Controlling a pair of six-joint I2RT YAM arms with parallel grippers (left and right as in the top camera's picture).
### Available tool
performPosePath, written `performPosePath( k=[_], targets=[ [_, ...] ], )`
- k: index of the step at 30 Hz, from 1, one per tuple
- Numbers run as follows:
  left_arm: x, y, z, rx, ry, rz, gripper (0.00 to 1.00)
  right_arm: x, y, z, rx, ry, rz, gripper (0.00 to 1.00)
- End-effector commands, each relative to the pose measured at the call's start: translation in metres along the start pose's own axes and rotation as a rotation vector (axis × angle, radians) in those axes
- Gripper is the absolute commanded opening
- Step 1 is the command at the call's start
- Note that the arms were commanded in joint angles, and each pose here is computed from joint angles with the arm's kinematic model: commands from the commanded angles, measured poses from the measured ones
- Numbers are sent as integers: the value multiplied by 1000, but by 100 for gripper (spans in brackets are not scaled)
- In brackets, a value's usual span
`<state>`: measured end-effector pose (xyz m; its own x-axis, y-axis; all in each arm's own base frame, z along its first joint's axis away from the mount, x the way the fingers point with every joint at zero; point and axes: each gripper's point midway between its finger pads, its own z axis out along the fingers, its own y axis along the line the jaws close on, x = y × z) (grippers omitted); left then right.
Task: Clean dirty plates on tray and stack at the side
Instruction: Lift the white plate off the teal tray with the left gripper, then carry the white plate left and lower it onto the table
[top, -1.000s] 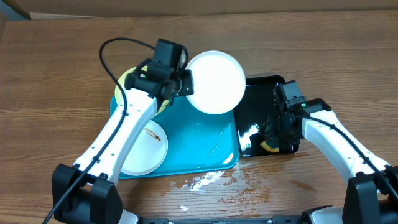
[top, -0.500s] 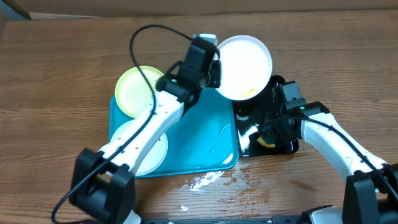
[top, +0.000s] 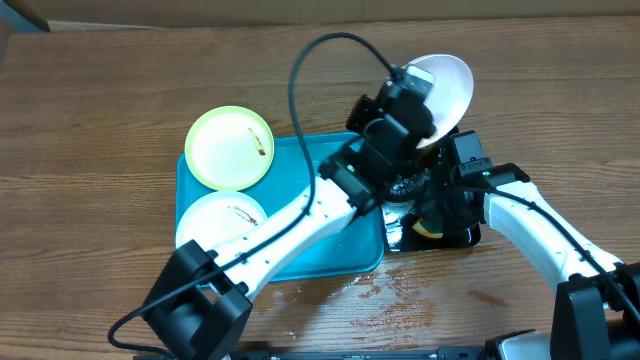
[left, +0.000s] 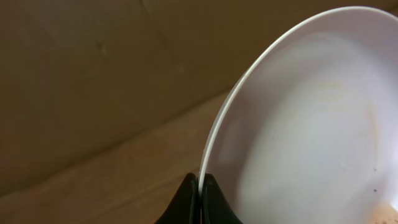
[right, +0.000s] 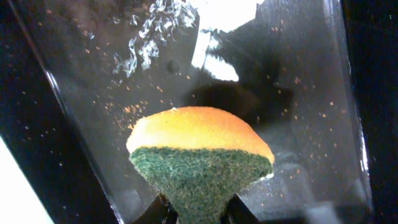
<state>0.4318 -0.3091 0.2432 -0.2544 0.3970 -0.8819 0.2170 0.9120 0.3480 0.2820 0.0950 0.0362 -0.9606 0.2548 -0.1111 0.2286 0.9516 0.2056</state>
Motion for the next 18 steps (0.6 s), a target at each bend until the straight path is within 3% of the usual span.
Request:
performPosePath(
  k=[1,8,18],
  targets=[
    [-16,28,-7,-186,-20,110,4,2,0,1,-2,9,5,18],
    [-21,27,-23,-261,-26,156,4,2,0,1,-3,8,5,18],
    [-27,8,-29,-204,-56,149,4,1,0,1,-5,4,5,18]
  ],
)
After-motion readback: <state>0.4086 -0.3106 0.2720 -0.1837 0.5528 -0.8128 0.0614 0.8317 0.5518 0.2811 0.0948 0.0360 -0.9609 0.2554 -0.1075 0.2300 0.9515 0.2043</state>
